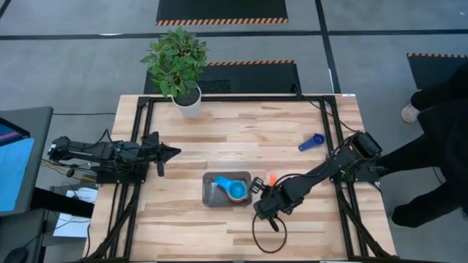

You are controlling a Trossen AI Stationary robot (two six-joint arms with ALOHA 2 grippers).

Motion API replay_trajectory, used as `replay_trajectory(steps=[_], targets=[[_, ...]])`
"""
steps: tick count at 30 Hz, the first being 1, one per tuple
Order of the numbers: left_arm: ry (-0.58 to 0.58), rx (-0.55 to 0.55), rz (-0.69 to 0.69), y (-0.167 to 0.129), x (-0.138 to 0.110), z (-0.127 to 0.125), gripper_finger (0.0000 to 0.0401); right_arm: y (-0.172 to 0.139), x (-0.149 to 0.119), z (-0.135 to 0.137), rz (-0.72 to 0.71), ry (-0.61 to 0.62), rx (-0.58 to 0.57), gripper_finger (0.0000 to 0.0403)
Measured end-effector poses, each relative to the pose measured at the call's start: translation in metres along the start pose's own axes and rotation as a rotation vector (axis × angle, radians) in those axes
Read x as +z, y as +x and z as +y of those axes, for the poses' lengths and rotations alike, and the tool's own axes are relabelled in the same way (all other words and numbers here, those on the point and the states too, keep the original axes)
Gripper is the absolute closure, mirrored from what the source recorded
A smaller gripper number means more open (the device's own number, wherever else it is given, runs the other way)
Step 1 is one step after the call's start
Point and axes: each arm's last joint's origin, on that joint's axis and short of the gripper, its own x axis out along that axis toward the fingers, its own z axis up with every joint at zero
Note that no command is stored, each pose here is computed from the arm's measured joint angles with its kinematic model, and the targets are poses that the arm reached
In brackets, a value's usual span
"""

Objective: Nest measuring cups in basket
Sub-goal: Stack the orange measuring cup on top of the light blue measuring cup into the black bin

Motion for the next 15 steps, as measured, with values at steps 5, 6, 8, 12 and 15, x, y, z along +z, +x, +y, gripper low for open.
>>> replay_trajectory(steps=[5, 6, 8, 12, 15], targets=[[0.002, 0.0, 0.001, 0.0, 0.0, 0.0, 0.0401, -0.022, 0.002, -0.023, 0.022, -0.216, -0.091, 0.0392], [0.003, 0.0, 0.002, 0.0, 0.0, 0.0, 0.0401, -0.025, 0.002, -0.028, 0.016, -0.26, -0.102, 0.0392], [0.004, 0.001, 0.003, 0.0, 0.0, 0.0, 0.0401, -0.031, 0.002, -0.041, 0.001, -0.33, -0.133, 0.0391], [0.005, 0.002, 0.002, 0.0, 0.0, 0.0, 0.0401, -0.034, -0.003, -0.062, -0.018, -0.453, -0.193, 0.0389], [0.004, 0.004, 0.002, 0.0, 0.0, 0.0, 0.0401, -0.031, -0.011, -0.074, -0.036, -0.534, -0.189, 0.0393]])
